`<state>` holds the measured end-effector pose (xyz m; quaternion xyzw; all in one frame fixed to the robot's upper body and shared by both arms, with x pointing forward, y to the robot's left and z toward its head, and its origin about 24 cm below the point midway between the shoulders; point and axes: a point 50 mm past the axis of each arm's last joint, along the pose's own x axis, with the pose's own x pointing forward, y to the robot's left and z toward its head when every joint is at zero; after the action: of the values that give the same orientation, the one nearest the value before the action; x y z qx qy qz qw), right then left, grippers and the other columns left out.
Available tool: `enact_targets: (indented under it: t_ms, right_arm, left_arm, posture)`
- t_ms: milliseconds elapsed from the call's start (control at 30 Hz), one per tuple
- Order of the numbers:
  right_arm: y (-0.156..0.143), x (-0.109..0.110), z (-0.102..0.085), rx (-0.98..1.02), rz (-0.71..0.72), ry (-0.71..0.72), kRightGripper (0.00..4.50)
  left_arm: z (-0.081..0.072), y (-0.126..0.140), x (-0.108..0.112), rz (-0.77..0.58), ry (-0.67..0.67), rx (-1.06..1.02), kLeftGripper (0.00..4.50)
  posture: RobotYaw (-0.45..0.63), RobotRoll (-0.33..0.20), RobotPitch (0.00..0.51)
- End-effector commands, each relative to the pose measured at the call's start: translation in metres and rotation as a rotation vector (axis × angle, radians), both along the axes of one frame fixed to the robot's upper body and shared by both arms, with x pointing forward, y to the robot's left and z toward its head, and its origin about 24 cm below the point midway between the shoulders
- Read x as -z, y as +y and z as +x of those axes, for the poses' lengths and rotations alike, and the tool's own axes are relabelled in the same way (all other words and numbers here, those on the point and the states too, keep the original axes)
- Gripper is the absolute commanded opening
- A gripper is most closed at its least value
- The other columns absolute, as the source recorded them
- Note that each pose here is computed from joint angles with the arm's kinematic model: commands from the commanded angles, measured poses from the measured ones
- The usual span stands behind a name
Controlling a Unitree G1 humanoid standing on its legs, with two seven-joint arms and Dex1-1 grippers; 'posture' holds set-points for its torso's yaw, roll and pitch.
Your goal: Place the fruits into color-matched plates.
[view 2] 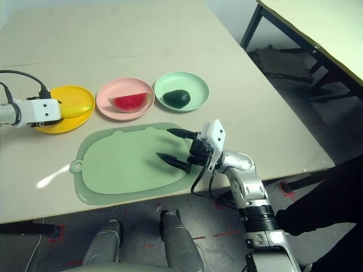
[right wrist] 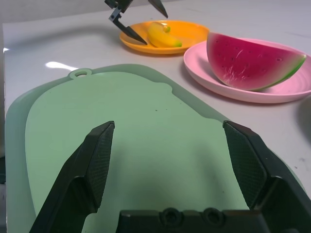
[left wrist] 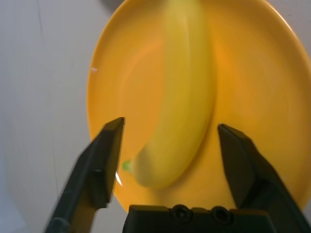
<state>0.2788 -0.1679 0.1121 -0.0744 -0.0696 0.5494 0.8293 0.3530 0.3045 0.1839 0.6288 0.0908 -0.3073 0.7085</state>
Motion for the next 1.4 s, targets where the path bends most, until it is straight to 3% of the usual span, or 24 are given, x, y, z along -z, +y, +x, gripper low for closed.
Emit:
enact_targets:
  t_ms: [33, 167, 267, 333, 500, 633, 733, 900, 1033, 1167, 1400]
  right_arm:
    - [-0.002, 0.0, 0.003, 0.009, 0.0, 0.005, 4.5]
    - [-0.008, -0.004, 0.013, 0.068, 0.025, 0.0, 4.5]
    - [-0.017, -0.01, 0.022, 0.167, 0.03, -0.014, 4.5]
    - [-0.029, -0.014, 0.032, 0.292, 0.03, -0.023, 4.5]
    - [-0.062, -0.009, 0.056, 0.602, 0.04, 0.036, 4.5]
    - [-0.086, -0.014, 0.07, 0.775, 0.109, 0.039, 4.5]
    - [-0.096, -0.013, 0.072, 0.826, 0.12, 0.021, 4.5]
    - [-0.109, 0.002, 0.062, 0.882, 0.172, 0.018, 4.5]
    - [-0.115, 0.011, 0.054, 0.912, 0.204, 0.019, 4.5]
    - [-0.119, 0.016, 0.05, 0.927, 0.228, 0.017, 4.5]
    - [-0.12, 0.009, 0.05, 0.915, 0.235, -0.044, 4.5]
  left_arm:
    - [-0.003, 0.007, 0.001, 0.011, 0.014, -0.02, 4.46]
    - [-0.001, 0.004, -0.019, -0.093, -0.059, -0.013, 4.46]
    - [-0.002, 0.004, -0.035, -0.293, -0.131, -0.017, 4.46]
    - [-0.005, 0.005, -0.049, -0.518, -0.205, -0.031, 4.46]
    - [-0.031, 0.025, -0.066, -0.909, -0.387, -0.144, 4.46]
    - [-0.057, 0.036, -0.055, -1.138, -0.482, -0.282, 4.46]
    - [-0.08, 0.04, -0.03, -1.188, -0.483, -0.405, 4.46]
    - [-0.131, 0.032, 0.033, -1.253, -0.444, -0.635, 4.46]
    - [-0.153, 0.021, 0.064, -1.265, -0.393, -0.733, 4.46]
    - [-0.16, 0.019, 0.072, -1.257, -0.387, -0.763, 4.46]
    - [-0.15, 0.024, 0.064, -1.247, -0.411, -0.74, 4.46]
  posture:
    - [-0.02, 0.0, 0.208]
    - [-0.02, 0.0, 0.208]
    - [-0.02, 0.0, 0.208]
    - [-0.01, 0.0, 0.211]
    - [0.02, 0.0, 0.211]
    - [0.06, 0.0, 0.218]
    - [0.07, 0.0, 0.224]
    - [0.1, 0.0, 0.24]
    - [0.11, 0.0, 0.244]
    - [0.11, 0.0, 0.254]
    - [0.1, 0.0, 0.243]
